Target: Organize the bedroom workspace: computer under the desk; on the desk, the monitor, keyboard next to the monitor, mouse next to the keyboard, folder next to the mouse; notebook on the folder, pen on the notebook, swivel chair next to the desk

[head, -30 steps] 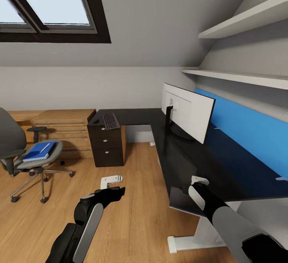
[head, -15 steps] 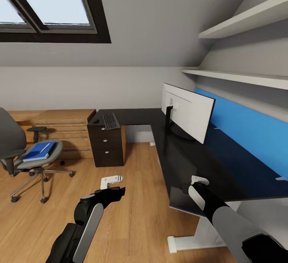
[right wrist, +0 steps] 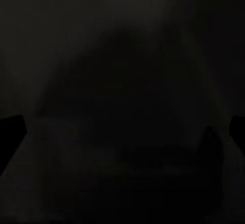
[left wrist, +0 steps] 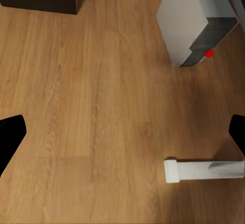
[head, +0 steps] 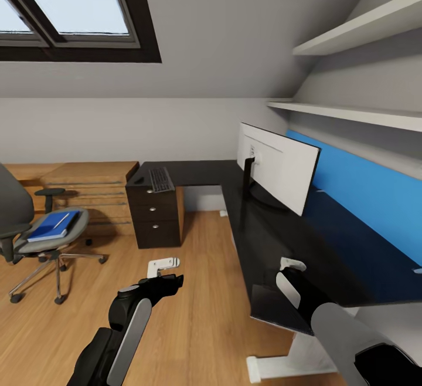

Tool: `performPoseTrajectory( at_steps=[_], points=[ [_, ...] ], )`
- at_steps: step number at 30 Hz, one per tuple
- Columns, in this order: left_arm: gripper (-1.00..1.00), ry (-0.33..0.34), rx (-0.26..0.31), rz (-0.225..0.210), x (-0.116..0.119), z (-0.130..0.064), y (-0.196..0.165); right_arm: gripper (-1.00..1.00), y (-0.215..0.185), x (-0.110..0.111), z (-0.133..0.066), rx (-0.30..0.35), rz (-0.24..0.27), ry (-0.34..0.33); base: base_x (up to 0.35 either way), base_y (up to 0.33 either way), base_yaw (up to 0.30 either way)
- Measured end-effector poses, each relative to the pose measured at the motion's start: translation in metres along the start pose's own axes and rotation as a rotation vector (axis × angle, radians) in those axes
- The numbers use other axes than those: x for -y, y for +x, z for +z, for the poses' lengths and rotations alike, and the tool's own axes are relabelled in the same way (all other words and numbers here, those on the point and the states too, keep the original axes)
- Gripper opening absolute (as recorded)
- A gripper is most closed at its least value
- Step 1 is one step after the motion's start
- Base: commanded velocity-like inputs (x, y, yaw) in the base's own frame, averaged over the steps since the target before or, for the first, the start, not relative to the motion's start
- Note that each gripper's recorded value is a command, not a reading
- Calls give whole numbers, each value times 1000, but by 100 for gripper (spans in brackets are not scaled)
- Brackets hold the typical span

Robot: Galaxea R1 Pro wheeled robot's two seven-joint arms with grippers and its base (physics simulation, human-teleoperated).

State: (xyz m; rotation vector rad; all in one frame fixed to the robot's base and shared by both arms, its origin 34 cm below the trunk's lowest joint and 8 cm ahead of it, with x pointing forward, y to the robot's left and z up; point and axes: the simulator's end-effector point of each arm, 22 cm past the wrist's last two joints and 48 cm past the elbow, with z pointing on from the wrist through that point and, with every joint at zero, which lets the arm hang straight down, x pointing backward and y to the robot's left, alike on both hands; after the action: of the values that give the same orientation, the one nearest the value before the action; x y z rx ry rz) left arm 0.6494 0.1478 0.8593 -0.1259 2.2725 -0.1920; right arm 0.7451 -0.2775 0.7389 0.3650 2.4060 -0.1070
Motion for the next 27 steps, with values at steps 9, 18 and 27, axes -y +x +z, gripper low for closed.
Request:
performPoseTrajectory(
  at_steps=[9, 18, 27],
  points=[
    [100, 2, -6, 0, 1, 1, 2, 100, 0, 0, 0, 1, 0, -1, 123, 0, 0],
    [100, 2, -7, 1, 3, -7, -7, 100, -31, -11, -16, 58, 10, -26, 6, 0, 0],
    [100, 1, -7, 0, 4, -13, -14, 100, -110, -33, -88, 279, 36, -71, 0, 0, 0]
  ],
)
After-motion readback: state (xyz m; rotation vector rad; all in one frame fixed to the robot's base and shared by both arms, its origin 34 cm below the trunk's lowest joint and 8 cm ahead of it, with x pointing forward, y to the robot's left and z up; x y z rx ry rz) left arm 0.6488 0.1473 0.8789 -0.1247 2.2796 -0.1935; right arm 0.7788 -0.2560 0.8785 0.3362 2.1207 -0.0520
